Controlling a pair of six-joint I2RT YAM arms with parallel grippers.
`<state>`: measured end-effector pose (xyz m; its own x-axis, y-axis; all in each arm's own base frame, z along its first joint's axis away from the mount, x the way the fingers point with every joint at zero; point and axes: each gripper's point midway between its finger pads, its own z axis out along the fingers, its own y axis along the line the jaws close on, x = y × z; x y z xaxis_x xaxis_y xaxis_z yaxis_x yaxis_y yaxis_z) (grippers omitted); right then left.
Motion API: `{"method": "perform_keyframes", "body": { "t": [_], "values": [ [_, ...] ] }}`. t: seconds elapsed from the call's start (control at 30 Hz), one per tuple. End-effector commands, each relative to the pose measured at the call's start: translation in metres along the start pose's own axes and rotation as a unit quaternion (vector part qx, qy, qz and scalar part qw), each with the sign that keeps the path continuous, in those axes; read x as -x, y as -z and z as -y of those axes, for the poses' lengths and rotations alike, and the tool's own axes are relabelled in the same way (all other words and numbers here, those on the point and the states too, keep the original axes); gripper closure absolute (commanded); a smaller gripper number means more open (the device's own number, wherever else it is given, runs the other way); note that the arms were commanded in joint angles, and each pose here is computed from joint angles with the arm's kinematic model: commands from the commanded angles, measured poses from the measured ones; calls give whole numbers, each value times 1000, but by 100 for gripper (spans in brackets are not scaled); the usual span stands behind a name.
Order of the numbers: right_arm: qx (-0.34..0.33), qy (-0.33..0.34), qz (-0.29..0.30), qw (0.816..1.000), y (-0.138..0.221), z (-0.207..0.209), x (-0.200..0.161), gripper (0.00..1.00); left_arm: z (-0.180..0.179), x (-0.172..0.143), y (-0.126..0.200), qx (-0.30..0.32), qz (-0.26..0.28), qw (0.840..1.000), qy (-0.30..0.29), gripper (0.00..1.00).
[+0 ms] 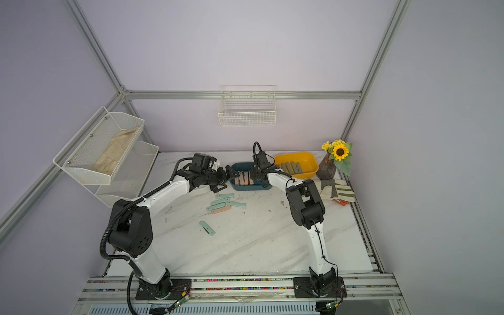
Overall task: Place the fruit knives into the storage box by color
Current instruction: Place the fruit knife in the storage box.
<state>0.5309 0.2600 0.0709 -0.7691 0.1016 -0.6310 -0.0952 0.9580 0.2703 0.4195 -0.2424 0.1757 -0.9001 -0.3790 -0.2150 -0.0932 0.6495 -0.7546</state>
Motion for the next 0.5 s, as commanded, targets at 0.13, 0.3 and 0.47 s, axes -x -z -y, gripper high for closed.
{"method": "perform_keyframes", "body": {
  "t": [0.13, 0.3, 0.47],
  "values": [
    [-4, -10, 11, 1000, -12, 5, 8, 81, 44, 18, 15, -46, 25, 998, -32, 0],
    [-3, -11, 3, 1000, -20, 6, 3, 81, 45, 18, 16, -46, 26, 998, -33, 0],
    [2, -15, 0, 1000, -21, 4, 2, 73, 45, 16, 16, -45, 26, 998, -33, 0]
  ]
}}
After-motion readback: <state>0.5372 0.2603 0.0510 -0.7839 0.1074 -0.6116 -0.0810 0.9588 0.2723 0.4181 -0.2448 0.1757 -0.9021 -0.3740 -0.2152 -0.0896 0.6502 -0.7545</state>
